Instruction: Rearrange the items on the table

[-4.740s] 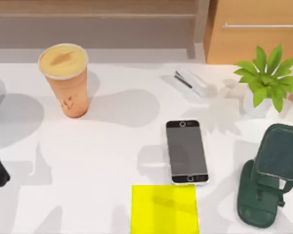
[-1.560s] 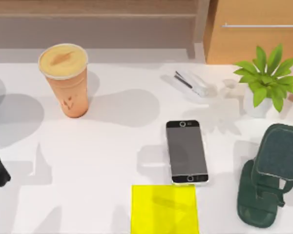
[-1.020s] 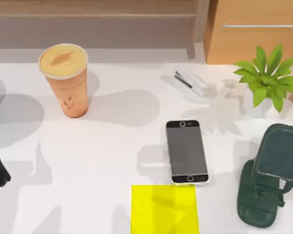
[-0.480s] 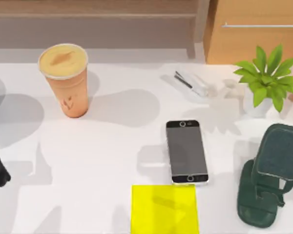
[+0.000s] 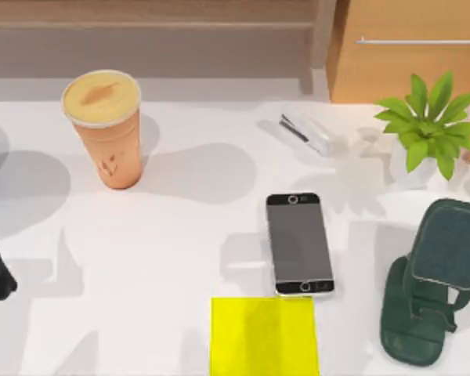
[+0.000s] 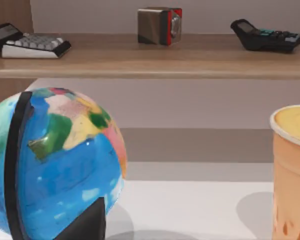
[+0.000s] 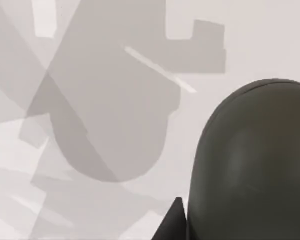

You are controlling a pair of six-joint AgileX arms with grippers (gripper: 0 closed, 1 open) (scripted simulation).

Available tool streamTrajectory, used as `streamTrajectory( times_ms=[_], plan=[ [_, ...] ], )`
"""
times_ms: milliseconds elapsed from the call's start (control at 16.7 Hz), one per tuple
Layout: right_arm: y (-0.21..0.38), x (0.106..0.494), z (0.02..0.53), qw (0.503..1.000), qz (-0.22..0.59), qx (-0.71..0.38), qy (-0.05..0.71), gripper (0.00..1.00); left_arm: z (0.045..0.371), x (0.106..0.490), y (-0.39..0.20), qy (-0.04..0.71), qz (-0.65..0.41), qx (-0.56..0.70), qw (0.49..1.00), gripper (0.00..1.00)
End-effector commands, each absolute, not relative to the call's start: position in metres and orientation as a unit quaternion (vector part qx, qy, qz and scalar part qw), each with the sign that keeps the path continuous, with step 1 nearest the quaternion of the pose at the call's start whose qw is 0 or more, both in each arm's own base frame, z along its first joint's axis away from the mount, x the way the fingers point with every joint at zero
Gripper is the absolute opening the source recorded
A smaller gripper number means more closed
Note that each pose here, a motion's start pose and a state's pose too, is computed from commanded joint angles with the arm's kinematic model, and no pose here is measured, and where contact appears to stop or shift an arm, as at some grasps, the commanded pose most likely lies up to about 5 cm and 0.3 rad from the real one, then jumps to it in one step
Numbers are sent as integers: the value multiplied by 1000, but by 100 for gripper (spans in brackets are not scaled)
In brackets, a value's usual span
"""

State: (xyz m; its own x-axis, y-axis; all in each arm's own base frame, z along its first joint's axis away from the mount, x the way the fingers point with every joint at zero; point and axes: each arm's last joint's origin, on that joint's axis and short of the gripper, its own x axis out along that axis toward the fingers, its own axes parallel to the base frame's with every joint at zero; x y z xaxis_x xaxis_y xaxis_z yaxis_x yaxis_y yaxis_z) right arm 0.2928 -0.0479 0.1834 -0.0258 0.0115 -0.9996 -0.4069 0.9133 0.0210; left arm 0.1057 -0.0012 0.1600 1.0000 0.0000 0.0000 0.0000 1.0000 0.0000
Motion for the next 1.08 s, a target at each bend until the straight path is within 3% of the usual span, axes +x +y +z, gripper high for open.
streamTrajectory(
  times_ms=[180,600,900,1080],
  plan=[
    [-47,291,212,694,148,-145,689,0,160,106,-1,0,0,0,1000,100],
    [-37,298,223,710,170,-168,663,0,160,106,-1,0,0,0,1000,100],
    [42,327,276,736,330,-334,488,0,160,106,-1,0,0,0,1000,100],
    [119,326,294,666,465,-472,342,0,160,106,-1,0,0,0,1000,100]
  ],
)
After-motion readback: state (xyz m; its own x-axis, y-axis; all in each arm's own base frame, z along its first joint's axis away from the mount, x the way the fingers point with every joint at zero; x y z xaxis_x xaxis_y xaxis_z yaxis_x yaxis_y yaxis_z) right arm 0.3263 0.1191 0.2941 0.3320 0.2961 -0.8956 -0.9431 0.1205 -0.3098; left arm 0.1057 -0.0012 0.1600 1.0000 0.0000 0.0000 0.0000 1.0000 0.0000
